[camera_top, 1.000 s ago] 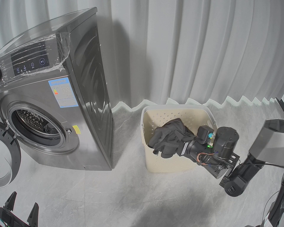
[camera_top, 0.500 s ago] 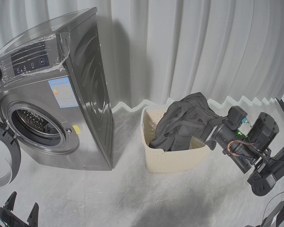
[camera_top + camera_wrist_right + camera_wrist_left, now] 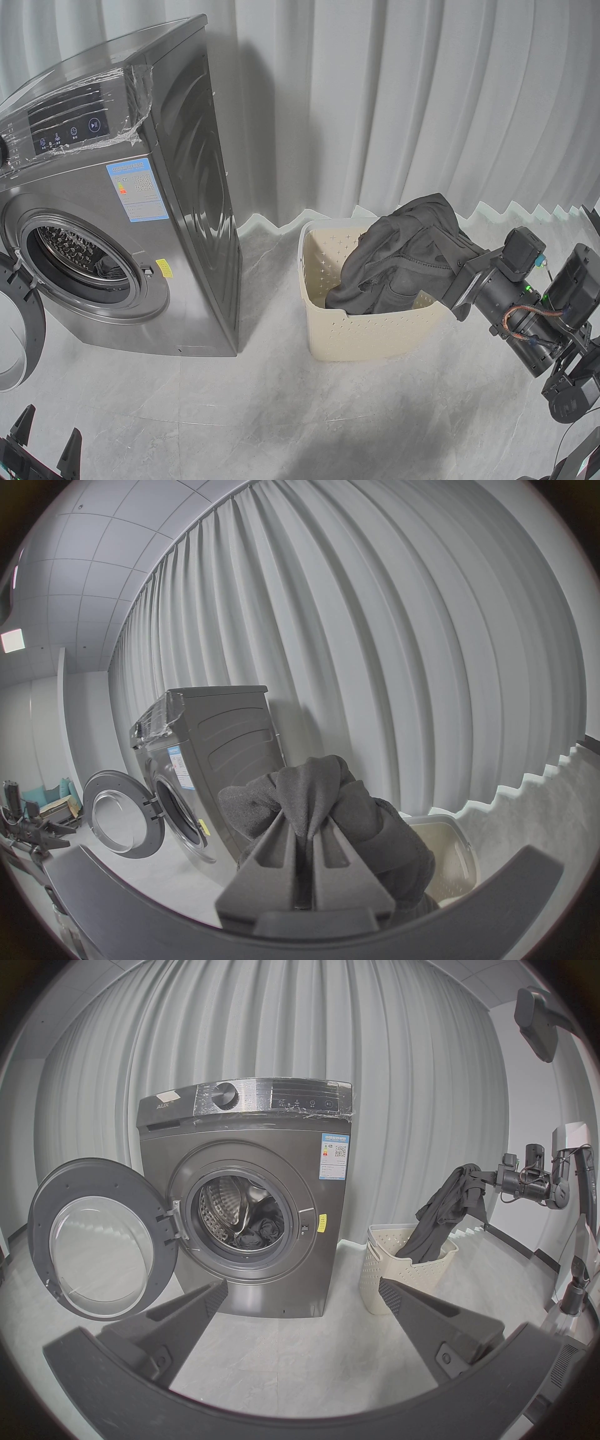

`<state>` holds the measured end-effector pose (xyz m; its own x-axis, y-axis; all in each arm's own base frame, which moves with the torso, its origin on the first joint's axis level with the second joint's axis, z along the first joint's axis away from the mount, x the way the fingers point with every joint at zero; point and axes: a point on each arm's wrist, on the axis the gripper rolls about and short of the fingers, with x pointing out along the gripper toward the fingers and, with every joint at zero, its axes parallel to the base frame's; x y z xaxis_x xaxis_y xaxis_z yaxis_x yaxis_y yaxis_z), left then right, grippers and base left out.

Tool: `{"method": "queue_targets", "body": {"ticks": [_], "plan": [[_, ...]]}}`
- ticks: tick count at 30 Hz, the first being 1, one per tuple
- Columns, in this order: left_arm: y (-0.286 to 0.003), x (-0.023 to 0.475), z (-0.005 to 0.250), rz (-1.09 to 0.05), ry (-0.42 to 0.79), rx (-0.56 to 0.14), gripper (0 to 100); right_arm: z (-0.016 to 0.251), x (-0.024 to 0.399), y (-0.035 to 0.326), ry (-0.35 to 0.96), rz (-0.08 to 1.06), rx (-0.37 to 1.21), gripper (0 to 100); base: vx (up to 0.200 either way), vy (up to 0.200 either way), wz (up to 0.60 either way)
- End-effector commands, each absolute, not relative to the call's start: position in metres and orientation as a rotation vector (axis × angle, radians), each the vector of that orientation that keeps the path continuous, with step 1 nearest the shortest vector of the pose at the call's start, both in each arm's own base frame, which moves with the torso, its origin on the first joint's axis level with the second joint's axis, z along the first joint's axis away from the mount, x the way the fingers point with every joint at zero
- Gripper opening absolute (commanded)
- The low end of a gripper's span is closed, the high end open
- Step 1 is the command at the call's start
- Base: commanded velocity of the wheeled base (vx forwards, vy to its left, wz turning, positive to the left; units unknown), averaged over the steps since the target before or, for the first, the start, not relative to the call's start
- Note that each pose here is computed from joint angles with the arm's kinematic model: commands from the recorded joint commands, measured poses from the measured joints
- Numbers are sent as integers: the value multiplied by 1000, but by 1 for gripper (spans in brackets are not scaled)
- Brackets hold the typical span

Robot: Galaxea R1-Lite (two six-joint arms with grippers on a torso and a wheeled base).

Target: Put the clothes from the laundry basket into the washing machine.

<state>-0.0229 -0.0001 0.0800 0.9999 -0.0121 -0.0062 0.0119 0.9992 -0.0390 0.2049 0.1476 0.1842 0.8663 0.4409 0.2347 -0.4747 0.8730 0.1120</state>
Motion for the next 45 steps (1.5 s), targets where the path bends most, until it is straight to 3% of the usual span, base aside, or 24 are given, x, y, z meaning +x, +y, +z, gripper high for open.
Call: {"method": "queue_targets", "body": {"ticks": [1,9,18,45], "plan": [[0,-23,76,-12,5,-40,100,189,199,143,-220,484,176,0,-200,0,0],[0,-23,76,-12,5,-40,100,184,198,142,-201,493,170,0,-200,0,0],[0,-23,76,-12,5,-40,100,177,192,144,-176,518,158,0,0,0,0],[0,-23,76,-12,5,-41,100,176,196,149,-178,530,171,0,0,200,0]]}}
